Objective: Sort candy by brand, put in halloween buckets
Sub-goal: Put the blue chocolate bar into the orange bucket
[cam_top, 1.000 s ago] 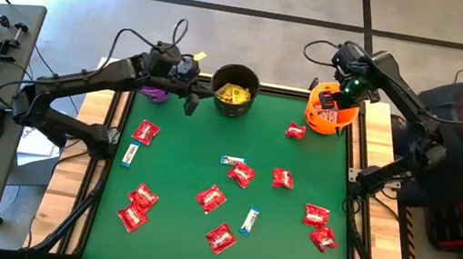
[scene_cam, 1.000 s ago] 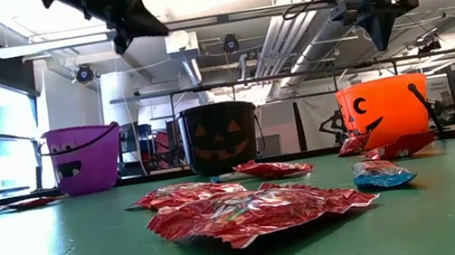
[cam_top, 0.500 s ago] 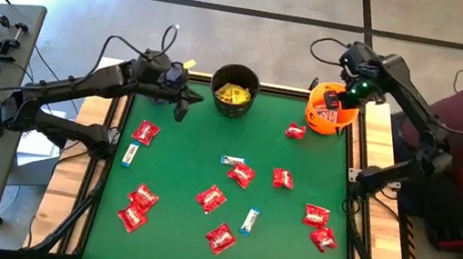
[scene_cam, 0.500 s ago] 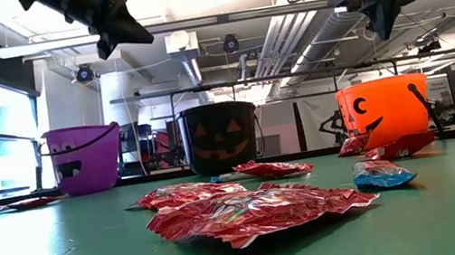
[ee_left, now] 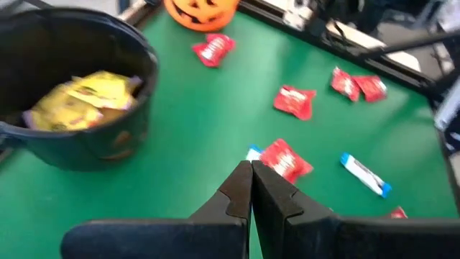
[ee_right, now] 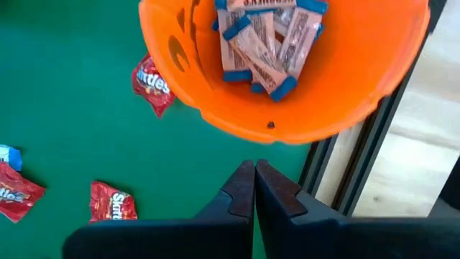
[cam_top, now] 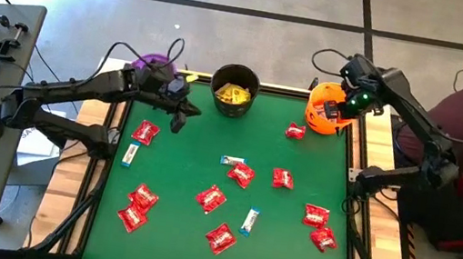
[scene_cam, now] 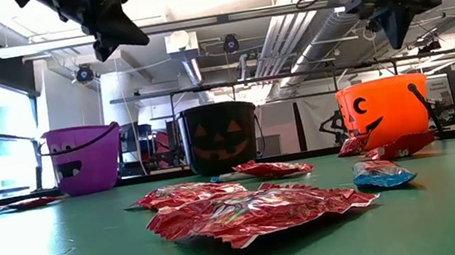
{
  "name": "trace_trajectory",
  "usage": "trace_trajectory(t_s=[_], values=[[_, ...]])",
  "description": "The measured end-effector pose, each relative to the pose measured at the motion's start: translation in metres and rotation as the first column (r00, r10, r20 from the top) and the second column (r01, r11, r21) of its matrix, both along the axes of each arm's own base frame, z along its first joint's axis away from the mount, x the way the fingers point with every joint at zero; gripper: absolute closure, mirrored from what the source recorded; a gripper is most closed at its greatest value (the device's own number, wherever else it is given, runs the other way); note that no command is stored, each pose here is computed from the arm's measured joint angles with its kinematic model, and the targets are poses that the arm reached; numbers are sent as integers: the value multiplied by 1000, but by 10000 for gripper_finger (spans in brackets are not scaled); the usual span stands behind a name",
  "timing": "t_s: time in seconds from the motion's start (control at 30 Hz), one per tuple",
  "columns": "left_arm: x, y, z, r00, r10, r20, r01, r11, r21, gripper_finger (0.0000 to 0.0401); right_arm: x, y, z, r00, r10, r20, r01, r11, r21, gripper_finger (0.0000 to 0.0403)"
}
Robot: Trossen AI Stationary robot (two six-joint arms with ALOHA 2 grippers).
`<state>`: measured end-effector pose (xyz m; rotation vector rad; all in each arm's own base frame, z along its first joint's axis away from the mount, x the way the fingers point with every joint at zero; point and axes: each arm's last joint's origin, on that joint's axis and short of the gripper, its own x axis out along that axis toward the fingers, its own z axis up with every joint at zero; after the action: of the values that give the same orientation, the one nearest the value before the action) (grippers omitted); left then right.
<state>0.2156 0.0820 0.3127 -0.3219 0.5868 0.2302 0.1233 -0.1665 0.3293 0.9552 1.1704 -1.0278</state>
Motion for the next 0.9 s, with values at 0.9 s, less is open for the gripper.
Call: trace_trajectory(t_s=[0.9], values=[[-1, -88, -28, 925, -146, -350, 137, 989, -52, 305, -8, 10, 8, 993, 87, 84, -72, 982, -176, 403]])
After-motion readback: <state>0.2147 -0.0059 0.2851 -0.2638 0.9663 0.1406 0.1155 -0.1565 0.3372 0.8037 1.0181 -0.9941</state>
